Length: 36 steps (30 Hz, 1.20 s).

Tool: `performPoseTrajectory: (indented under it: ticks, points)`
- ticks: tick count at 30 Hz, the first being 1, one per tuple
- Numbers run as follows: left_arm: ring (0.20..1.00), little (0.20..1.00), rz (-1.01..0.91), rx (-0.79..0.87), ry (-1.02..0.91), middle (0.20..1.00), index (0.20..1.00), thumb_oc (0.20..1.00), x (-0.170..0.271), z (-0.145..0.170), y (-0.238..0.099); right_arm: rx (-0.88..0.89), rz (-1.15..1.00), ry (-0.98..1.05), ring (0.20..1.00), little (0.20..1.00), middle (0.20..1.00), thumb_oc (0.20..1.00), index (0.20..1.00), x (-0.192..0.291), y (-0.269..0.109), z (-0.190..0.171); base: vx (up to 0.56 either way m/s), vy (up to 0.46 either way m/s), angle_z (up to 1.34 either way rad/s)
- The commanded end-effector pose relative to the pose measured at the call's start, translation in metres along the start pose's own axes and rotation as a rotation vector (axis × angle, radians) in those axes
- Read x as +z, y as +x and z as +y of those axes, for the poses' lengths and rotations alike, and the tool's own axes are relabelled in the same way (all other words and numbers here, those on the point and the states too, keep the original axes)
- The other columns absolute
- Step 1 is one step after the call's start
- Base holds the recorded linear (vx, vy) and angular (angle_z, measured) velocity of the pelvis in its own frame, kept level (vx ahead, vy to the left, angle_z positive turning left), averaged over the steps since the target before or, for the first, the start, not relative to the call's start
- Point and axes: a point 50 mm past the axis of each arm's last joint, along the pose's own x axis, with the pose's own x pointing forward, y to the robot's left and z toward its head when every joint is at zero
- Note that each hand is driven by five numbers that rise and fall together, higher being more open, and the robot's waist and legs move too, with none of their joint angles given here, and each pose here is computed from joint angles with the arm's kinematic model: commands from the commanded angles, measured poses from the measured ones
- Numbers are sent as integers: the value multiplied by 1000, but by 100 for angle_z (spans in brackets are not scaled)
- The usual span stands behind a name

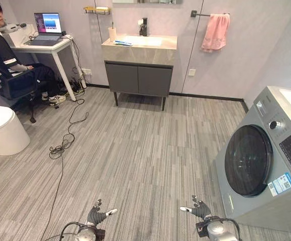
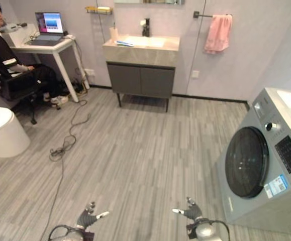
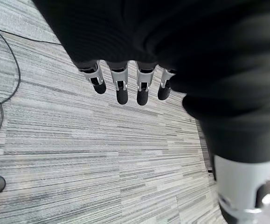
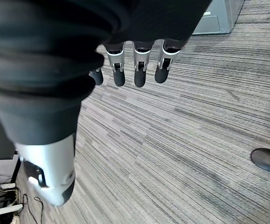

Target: Put brush and paste in cup on sink, flatten towel.

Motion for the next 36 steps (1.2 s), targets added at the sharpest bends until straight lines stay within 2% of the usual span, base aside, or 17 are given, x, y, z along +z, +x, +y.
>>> performPoseTrajectory:
  ticks: [1, 6, 17, 23, 26, 36]
  points:
    - [1000, 1000, -90, -43, 94, 1000, 1000, 1000, 25, 6, 9, -74, -52, 222, 1000, 1000, 1000, 1000, 1000, 23, 9, -18, 27, 283, 17]
    - [1000, 1000, -102, -44, 92, 1000, 1000, 1000, 25, 19, 4, -56, -137, 212, 1000, 1000, 1000, 1000, 1000, 45, 10, -23, -32, 271, 16]
    - [1000, 1000, -113, -53, 121, 1000, 1000, 1000, 35, 11, 13, -94, -188, 212, 1000, 1000, 1000, 1000, 1000, 66, 15, -30, 240, 72, 2]
    - [1000, 1000, -105, -70, 130, 1000, 1000, 1000, 34, 7, 13, -76, -148, 177, 1000, 1000, 1000, 1000, 1000, 51, 11, -28, 457, -163, 42]
    - [1000, 1000, -55, -80, 118, 1000, 1000, 1000, 26, 3, 14, -63, -144, 92, 1000, 1000, 1000, 1000, 1000, 43, 7, -35, 622, -367, 40]
    - [1000, 1000, -158, -100, 150, 1000, 1000, 1000, 64, -6, 26, -121, -135, 54, 1000, 1000, 1000, 1000, 1000, 40, 6, -51, 419, -219, 9]
